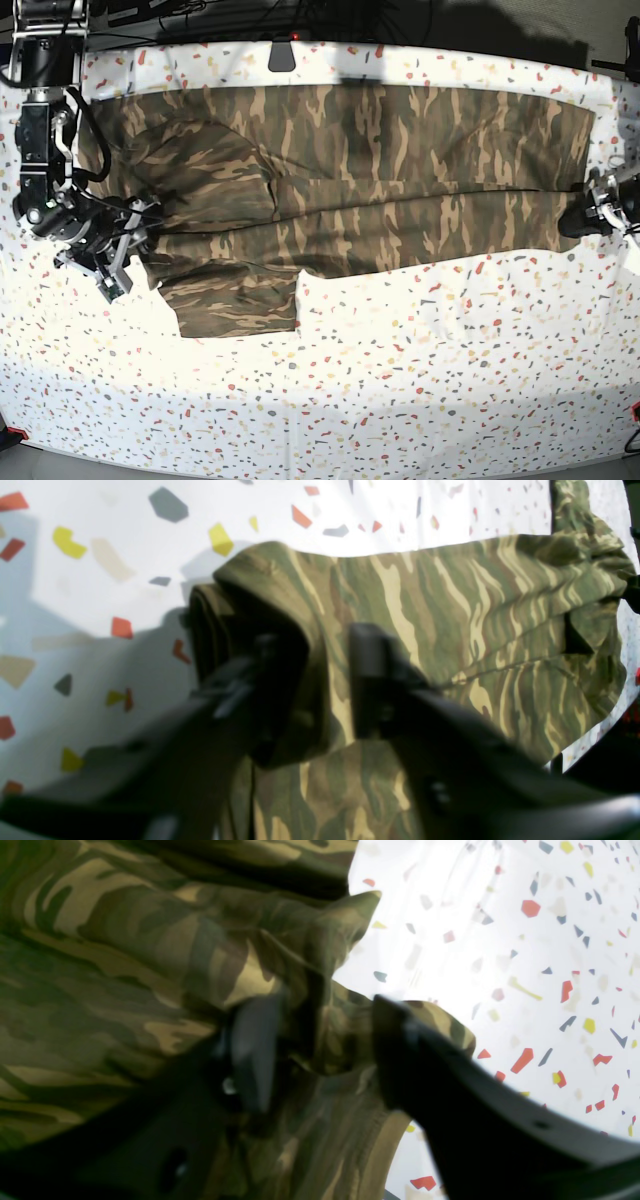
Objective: Fold the T-shirt properly
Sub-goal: 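Fold the shirt's hem side over toward the collar fold with both grippers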
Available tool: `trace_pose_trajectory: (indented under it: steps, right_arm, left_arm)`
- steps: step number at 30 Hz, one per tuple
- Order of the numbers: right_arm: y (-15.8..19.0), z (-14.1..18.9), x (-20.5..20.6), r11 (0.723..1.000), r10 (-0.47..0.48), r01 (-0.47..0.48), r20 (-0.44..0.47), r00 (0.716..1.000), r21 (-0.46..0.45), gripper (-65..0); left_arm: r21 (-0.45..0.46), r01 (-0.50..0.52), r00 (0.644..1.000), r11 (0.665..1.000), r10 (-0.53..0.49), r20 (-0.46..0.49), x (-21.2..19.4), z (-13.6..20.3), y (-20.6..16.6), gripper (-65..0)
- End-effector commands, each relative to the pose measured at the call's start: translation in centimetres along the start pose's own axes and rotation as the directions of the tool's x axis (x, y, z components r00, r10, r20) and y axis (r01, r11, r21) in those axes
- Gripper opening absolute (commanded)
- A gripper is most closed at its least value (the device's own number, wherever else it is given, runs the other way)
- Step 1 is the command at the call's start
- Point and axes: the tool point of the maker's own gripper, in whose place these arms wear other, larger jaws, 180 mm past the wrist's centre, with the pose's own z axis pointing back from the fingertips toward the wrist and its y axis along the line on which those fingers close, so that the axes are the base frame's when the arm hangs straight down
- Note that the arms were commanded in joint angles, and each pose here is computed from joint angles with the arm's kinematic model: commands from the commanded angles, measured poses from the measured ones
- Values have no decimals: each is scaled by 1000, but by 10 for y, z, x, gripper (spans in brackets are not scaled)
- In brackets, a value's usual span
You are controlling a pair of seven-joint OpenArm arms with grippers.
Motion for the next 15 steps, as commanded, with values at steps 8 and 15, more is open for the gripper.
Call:
trace_pose_trajectory:
  steps: [8,15]
  right_arm:
    - [-12,14,64,993,-113,105,223,968,51,-303]
    - [-49,18,132,983,-171,185,379,910,0,-303]
  left_arm:
    - [-2,36,999,999,-36,41,14,-3,-5,-353]
    - [135,215,974,967,-223,44,11,-20,12,-353]
